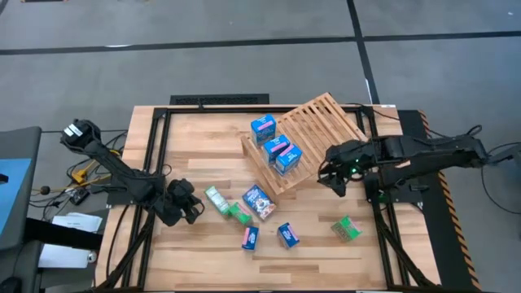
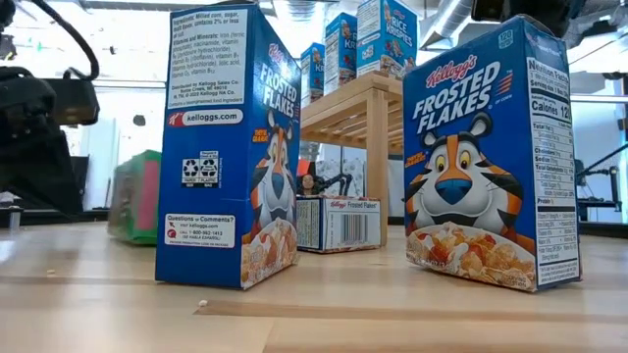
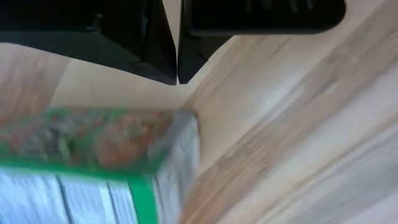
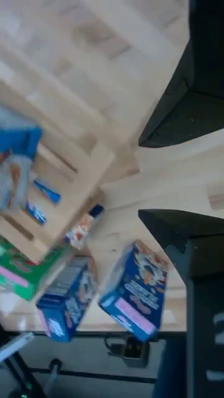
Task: Stack cereal on shelf
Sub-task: Put the top green cereal box on the shelf
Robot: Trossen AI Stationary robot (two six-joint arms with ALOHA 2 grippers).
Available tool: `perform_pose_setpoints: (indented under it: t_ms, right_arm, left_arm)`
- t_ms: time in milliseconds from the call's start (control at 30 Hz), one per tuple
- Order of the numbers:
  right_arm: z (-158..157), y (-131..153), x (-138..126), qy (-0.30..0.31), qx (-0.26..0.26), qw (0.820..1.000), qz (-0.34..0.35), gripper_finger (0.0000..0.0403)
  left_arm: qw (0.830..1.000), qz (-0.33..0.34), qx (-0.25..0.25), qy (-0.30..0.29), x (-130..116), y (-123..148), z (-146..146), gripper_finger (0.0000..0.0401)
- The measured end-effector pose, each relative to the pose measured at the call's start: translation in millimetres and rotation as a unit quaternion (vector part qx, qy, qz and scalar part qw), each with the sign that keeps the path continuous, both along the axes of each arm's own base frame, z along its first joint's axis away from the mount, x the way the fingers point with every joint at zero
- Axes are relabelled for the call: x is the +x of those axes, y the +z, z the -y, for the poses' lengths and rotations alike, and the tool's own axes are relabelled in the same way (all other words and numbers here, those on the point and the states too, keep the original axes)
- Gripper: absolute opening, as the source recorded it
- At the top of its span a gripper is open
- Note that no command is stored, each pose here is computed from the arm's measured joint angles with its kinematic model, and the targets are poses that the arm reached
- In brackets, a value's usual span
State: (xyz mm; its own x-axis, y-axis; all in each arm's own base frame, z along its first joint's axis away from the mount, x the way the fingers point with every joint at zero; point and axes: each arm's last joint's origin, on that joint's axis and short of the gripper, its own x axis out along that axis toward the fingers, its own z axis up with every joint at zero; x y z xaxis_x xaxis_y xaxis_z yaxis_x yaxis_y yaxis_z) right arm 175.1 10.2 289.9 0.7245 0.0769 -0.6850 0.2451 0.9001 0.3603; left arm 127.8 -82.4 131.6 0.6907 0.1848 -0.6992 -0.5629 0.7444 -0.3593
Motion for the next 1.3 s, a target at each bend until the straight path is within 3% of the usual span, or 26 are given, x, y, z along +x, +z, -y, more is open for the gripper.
perform_pose_setpoints:
  t_ms: [333,533,633,800,933,1167,1300]
  right_arm:
    - [-24,47,3,-0.002,-0.041,0.999,-0.005,0.0195]
    - [-41,58,6,0.019,-0.06,0.998,-0.021,0.0195]
    - [-46,54,9,0.024,-0.059,0.997,-0.036,0.0195]
    - [-53,47,15,0.034,-0.064,0.996,-0.059,0.0196]
    - [-55,42,18,0.031,-0.064,0.995,-0.076,0.0207]
    - [-55,38,16,0.033,-0.072,0.992,-0.099,0.0238]
    - [-55,38,16,0.039,-0.065,0.992,-0.102,0.0239]
  left_arm:
    - [1.0,0.006,-0.007,-0.022,-2,2,5,0.0004]
    - [0.99,0.011,-0.049,-0.132,0,30,17,0.0033]
    - [0.986,0.056,-0.047,-0.149,2,52,19,0.0064]
    - [0.971,0.145,0.072,-0.173,7,94,11,0.0131]
    - [0.959,0.172,0.134,-0.181,14,122,-3,0.02]
    - [0.944,0.102,0.222,-0.223,45,129,-27,0.0311]
    - [0.931,0.049,0.206,-0.297,61,119,-34,0.0329]
